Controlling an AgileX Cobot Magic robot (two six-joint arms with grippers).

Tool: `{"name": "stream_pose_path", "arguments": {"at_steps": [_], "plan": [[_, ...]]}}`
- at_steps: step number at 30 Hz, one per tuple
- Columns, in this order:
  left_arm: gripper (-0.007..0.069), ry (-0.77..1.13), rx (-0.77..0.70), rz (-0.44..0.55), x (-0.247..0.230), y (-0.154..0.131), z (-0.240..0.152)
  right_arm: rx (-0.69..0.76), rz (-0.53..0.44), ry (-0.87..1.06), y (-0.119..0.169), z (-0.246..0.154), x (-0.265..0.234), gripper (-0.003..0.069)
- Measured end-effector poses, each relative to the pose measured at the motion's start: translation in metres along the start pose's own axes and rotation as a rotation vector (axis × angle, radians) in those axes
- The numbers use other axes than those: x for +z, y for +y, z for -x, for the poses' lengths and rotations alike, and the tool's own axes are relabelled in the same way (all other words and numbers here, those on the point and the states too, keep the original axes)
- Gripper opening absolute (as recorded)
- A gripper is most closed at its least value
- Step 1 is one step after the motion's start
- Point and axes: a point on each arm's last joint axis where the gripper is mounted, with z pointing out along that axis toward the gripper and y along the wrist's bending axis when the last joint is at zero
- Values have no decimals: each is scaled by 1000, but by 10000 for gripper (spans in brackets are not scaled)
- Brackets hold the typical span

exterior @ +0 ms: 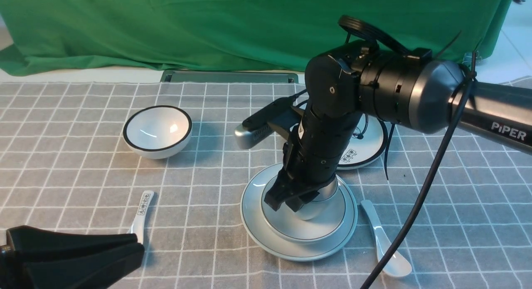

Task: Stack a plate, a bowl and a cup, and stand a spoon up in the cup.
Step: Use the right arm to put the blue teacup into the blue rice bowl in the middle, then use the right arm to grab a blue soup spoon

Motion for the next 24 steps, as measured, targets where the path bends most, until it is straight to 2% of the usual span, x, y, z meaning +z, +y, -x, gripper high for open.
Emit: {"name": "stream_pose_path", "arguments": {"at_steps": [4,6,10,18,21,22,24], "plan": [[9,0,-1,0,0,0,0,4,0,-4,0,1,-2,370],[9,0,-1,0,0,0,0,3,0,-9,0,3,-5,419],[9,6,-3,-1,0,0,-1,12,-1,-23,1,9,-21,468],[9,11,-3,-3,0,0,-1,-4,-16,-56,8,-9,-94,456],[9,12,-3,-3,0,0,-1,-12,-91,-95,7,-28,-122,402],[9,12,-3,-3,0,0,-1,5,-174,-92,1,-44,-133,367],[9,12,-3,-3,0,0,-1,49,-232,-69,-8,-59,-134,345]]}}
